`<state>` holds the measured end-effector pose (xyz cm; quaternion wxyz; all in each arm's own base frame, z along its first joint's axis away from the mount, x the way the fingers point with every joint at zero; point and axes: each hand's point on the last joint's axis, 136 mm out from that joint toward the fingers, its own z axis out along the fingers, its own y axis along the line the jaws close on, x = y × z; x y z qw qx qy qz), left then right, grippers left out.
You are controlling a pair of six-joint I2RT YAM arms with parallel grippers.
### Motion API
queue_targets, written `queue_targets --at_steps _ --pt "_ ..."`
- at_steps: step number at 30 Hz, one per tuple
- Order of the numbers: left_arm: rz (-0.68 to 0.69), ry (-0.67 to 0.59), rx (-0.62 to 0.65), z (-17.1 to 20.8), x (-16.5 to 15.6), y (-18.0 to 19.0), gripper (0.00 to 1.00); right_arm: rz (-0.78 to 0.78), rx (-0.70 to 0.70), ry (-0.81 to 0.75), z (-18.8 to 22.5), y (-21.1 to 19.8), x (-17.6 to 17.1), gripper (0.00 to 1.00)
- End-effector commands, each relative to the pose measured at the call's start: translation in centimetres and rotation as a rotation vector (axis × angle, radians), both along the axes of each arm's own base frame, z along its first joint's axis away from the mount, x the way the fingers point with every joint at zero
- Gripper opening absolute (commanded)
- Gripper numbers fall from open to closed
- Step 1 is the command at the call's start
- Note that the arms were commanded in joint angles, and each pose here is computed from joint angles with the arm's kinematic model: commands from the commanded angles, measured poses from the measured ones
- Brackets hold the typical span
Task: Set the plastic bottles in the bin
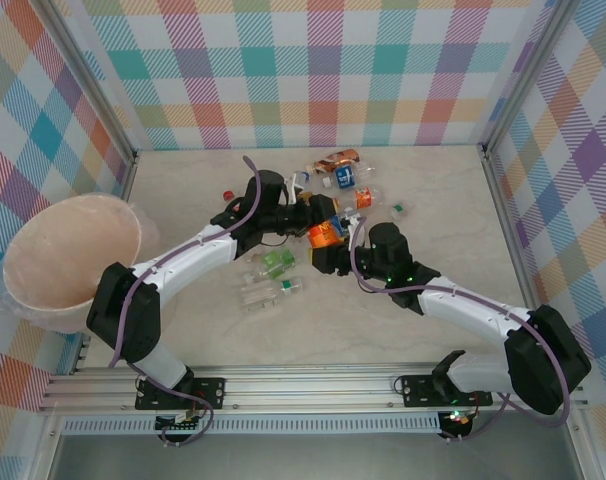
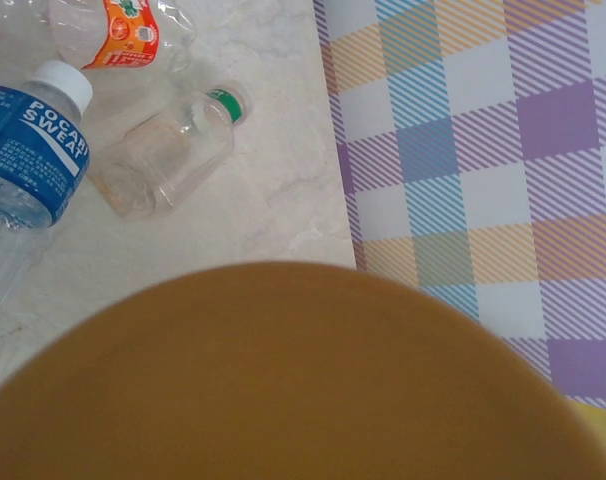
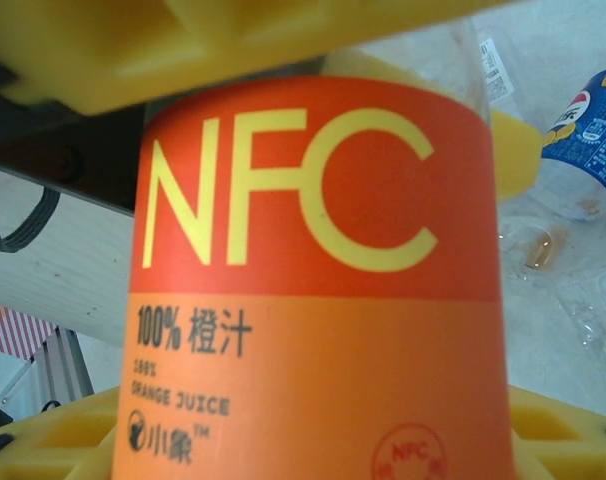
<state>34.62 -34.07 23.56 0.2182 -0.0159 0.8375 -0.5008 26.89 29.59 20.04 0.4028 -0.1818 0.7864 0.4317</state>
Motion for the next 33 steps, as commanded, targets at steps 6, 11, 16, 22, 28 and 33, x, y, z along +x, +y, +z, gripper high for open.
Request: queue_targets --at_steps 6,11,16,22,28,33 --pt "-0.039 -0.064 -0.078 2.9 0.2 -1.2 0.53 0.004 0.018 -0.045 2.0 0.4 0.6 0.52" --pt "-0.04 -0.083 -0.084 3.1 0.1 -1.1 0.47 -0.004 0.021 -0.034 2.2 0.4 0.7 0.62" --pt "-0.018 -0.09 -0.063 3.3 0.2 -0.4 0.47 0.03 0.006 -0.061 2.5 0.4 0.0 0.84" --pt "0.046 -0.102 -0.011 3.5 1.1 1.5 0.47 0.074 -0.046 -0.135 3.0 -0.4 -1.2 1.0" --pt "0.195 -0.155 0.082 4.4 1.9 5.3 0.46 0.042 -0.092 -0.225 3.8 -2.0 -1.7 1.0" --pt "0.287 -0.197 0.181 5.1 1.7 8.1 0.46 -0.143 -0.128 -0.275 3.5 -4.9 -0.2 1.0"
